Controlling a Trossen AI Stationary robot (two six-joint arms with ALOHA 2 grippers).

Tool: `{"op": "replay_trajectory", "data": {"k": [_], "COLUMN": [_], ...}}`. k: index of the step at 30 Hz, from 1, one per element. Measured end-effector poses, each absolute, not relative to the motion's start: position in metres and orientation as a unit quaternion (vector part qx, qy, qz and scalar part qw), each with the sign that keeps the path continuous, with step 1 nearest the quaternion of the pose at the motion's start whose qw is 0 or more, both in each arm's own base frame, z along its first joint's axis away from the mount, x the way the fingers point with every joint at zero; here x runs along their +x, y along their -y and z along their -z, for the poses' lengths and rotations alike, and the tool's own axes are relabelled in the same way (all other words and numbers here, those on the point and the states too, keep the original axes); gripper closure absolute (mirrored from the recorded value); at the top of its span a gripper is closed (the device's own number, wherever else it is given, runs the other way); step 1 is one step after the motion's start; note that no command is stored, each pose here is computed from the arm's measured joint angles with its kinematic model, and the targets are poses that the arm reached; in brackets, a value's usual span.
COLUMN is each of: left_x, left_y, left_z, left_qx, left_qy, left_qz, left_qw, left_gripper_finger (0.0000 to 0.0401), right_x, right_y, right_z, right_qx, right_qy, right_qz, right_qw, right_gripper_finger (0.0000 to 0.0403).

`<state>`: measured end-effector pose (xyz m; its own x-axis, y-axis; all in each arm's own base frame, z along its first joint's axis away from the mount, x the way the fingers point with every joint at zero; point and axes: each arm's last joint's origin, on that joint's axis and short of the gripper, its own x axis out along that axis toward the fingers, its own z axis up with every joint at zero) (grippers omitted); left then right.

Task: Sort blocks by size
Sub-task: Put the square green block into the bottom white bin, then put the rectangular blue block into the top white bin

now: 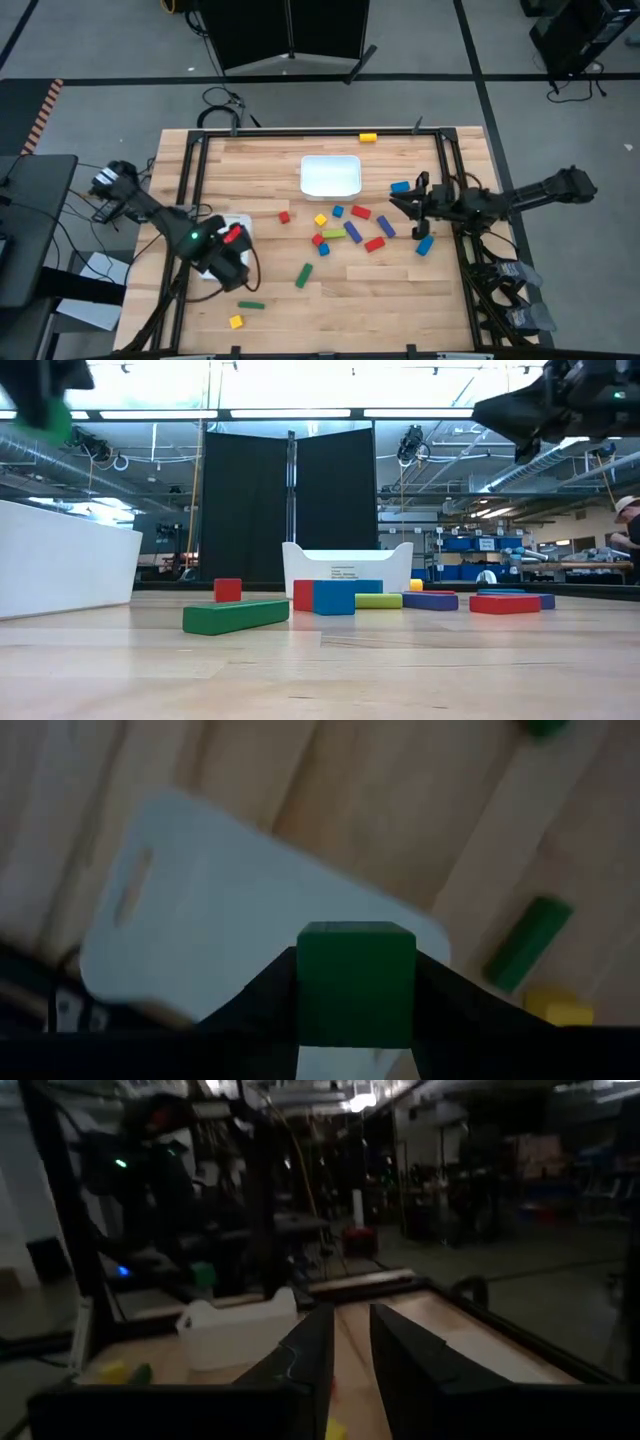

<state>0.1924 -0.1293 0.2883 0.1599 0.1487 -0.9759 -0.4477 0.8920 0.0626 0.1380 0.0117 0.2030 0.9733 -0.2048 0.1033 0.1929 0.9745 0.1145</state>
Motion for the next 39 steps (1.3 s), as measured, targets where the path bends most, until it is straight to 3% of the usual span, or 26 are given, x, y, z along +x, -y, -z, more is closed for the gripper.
{"op": "replay_trajectory", "data": {"k": [12, 14, 17, 21, 24, 28, 34, 36, 39], "left_x": [0.169, 0.167, 0.167, 0.173, 0.181, 0.191, 0.204, 0.207, 0.209], "left_y": [0.116, 0.114, 0.114, 0.117, 0.118, 0.122, 0.126, 0.127, 0.127], "left_z": [-0.218, -0.213, -0.213, -0.222, -0.233, -0.252, -0.274, -0.276, -0.277], "left_qx": [-0.102, -0.099, -0.103, -0.105, -0.094, -0.088, -0.076, -0.067, -0.061], "left_qy": [-0.696, -0.695, -0.690, -0.667, -0.625, -0.568, -0.481, -0.465, -0.450], "left_qz": [-0.251, -0.263, -0.266, -0.263, -0.270, -0.268, -0.266, -0.264, -0.263], "left_qw": [0.665, 0.661, 0.665, 0.689, 0.726, 0.773, 0.832, 0.842, 0.851], "left_gripper_finger": [0.0261, 0.0240, 0.0168, 0.0086, 0.0055, 0.0052, 0.0068, 0.0072, 0.0077], "right_x": [0.185, 0.189, 0.192, 0.188, 0.186, 0.181, 0.168, 0.169, 0.173], "right_y": [-0.014, -0.014, -0.010, 0.009, 0.031, 0.057, 0.081, 0.086, 0.088], "right_z": [-0.228, -0.232, -0.241, -0.251, -0.254, -0.237, -0.204, -0.198, -0.191], "right_qx": [0.023, 0.012, -0.008, -0.005, 0.031, 0.115, 0.206, 0.216, 0.173], "right_qy": [-0.067, -0.103, -0.171, -0.244, -0.275, -0.354, -0.452, -0.458, -0.507], "right_qz": [0.132, 0.133, 0.164, 0.242, 0.285, 0.321, 0.446, 0.458, 0.407], "right_qw": [0.989, 0.986, 0.971, 0.939, 0.918, 0.871, 0.745, 0.730, 0.740], "right_gripper_finger": [0.0244, 0.0226, 0.0198, 0.0170, 0.0157, 0.0150, 0.0147, 0.0140, 0.0123]}}
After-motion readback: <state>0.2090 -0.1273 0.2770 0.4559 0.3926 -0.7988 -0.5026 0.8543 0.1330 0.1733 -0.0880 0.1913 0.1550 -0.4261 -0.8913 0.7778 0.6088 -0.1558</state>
